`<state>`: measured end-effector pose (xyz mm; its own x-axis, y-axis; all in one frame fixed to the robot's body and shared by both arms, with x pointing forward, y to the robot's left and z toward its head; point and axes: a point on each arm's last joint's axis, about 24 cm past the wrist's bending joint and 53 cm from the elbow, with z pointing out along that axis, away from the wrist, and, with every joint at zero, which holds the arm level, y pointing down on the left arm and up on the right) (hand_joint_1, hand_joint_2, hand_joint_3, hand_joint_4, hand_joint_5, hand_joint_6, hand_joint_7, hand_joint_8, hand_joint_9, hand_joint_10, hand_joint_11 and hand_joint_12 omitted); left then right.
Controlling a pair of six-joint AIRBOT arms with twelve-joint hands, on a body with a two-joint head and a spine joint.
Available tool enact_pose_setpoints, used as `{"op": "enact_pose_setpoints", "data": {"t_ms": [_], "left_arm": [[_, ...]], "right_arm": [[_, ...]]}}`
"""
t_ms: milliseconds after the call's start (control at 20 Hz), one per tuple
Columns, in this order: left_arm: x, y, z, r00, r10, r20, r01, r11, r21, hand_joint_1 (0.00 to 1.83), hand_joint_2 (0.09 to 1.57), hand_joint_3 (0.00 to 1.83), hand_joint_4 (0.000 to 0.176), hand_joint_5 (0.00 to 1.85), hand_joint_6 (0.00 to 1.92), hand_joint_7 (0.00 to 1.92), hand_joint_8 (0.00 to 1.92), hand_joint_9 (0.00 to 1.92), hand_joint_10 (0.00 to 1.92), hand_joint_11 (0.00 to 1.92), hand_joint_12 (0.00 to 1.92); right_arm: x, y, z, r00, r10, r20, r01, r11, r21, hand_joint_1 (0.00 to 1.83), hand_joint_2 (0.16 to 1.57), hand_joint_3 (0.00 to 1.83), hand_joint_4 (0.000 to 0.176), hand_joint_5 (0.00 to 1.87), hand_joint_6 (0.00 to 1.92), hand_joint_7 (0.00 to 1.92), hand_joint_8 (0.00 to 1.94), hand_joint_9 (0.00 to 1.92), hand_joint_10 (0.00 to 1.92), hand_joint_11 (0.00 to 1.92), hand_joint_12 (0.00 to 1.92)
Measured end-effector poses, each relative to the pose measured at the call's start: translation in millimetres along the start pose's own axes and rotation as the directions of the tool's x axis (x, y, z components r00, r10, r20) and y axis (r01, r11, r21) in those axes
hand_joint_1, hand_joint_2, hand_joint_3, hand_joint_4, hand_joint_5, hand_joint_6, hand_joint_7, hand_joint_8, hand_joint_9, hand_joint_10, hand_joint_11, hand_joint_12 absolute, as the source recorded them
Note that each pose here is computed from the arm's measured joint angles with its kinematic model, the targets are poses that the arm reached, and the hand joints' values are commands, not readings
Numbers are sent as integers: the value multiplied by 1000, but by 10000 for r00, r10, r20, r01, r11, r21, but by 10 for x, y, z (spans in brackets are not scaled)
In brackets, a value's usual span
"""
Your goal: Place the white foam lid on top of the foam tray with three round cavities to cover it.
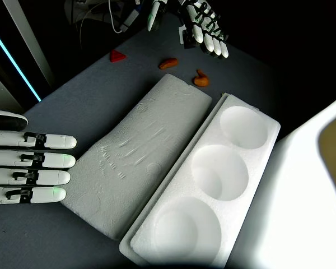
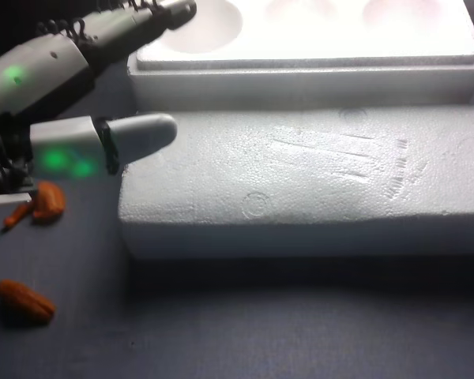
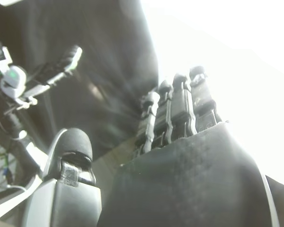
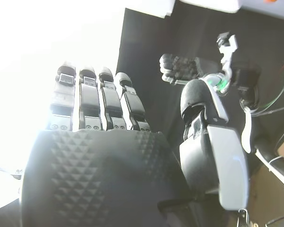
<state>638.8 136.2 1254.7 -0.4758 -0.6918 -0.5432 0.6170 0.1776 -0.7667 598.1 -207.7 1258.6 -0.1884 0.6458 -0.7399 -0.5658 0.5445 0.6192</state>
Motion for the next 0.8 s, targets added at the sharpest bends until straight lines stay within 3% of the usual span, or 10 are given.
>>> {"op": "enact_pose_setpoints", "data": {"t_ms": [50, 150, 200, 300, 350, 450, 550, 600, 700, 800], "left_arm": [[23, 43, -15, 10000, 1, -75, -2, 9999, -157, 249, 1290, 20, 36, 4, 1, 0, 0, 0, 0, 0, 0], [36, 101, -41, 9999, -74, -77, 71, 9993, -363, 214, 1291, 14, 23, 4, 2, 0, 0, 0, 0, 0, 0], [39, 130, -69, 9997, -238, 36, 240, 9985, -491, 226, 1287, 10, 28, 5, 2, 0, 0, 0, 0, 0, 0], [30, 165, -122, 9995, -241, 190, 253, 9975, -653, 299, 1268, 0, 31, 7, 2, 0, 0, 0, 0, 0, 0], [5, 187, -141, 9990, -309, 331, 332, 9969, -716, 460, 1242, 0, 21, 1, 0, 0, 0, 0, 0, 0, 0], [-83, 284, -230, 9931, -669, 963, 763, 9922, -985, 552, 1202, 0, 30, 0, 0, 0, 0, 0, 0, 0, 0], [-76, 395, -351, 9881, -804, 1313, 983, 9857, -1365, 485, 1170, 0, 25, 0, 0, 0, 0, 0, 0, 0, 0], [-57, 446, -399, 9867, -868, 1372, 1078, 9822, -1539, 478, 1158, 0, 13, 0, 0, 0, 0, 0, 0, 0, 0], [-105, 555, -501, 9763, -1023, 1909, 1372, 9741, -1796, 484, 1108, 0, 25, 0, 0, 0, 0, 0, 0, 0, 0], [-149, 683, -627, 9666, -1117, 2307, 1631, 9623, -2176, 487, 1087, 0, 21, 0, 0, 0, 0, 0, 0, 0, 0]], "right_arm": [[16, -43, 3, 10000, 32, -29, -32, 9999, 161, 505, 1341, 54, 0, 0, 0, 0, 0, 0, 0, 0, 0], [16, -81, 2, 10000, 21, -26, -20, 9995, 322, 502, 1353, 40, 0, 0, 0, 0, 0, 0, 0, 0, 0], [-7, -91, 1, 9999, 34, 98, -38, 9993, 384, 522, 1341, 29, 0, 0, 0, 0, 0, 0, 0, 0, 0], [-38, -110, -5, 9995, 65, 305, -81, 9986, 520, 512, 1336, 21, 0, 0, 0, 0, 0, 0, 0, 0, 0], [-47, -122, -14, 9990, 174, 413, -199, 9980, 606, 471, 1304, 5, 0, 0, 0, 0, 0, 0, 0, 20, 10], [-58, -184, -72, 9971, 282, 700, -343, 9956, 876, 432, 1276, 0, 0, 0, 0, 0, 0, 0, 0, 54, 30], [-33, -310, -161, 9951, 432, 886, -550, 9893, 1354, 366, 1244, 8, 0, 0, 0, 0, 0, 0, 0, 1, 953], [-22, -364, -207, 9940, 492, 978, -642, 9856, 1562, 362, 1235, 1, 0, 0, 0, 0, 0, 0, 0, 0, 1193], [-47, -461, -293, 9889, 593, 1362, -850, 9778, 1916, 340, 1206, 0, 0, 0, 0, 0, 0, 0, 0, 0, 1268], [-61, -518, -318, 9826, 738, 1707, -1090, 9723, 2069, 331, 1198, 0, 0, 0, 0, 0, 0, 0, 0, 0, 1273]]}}
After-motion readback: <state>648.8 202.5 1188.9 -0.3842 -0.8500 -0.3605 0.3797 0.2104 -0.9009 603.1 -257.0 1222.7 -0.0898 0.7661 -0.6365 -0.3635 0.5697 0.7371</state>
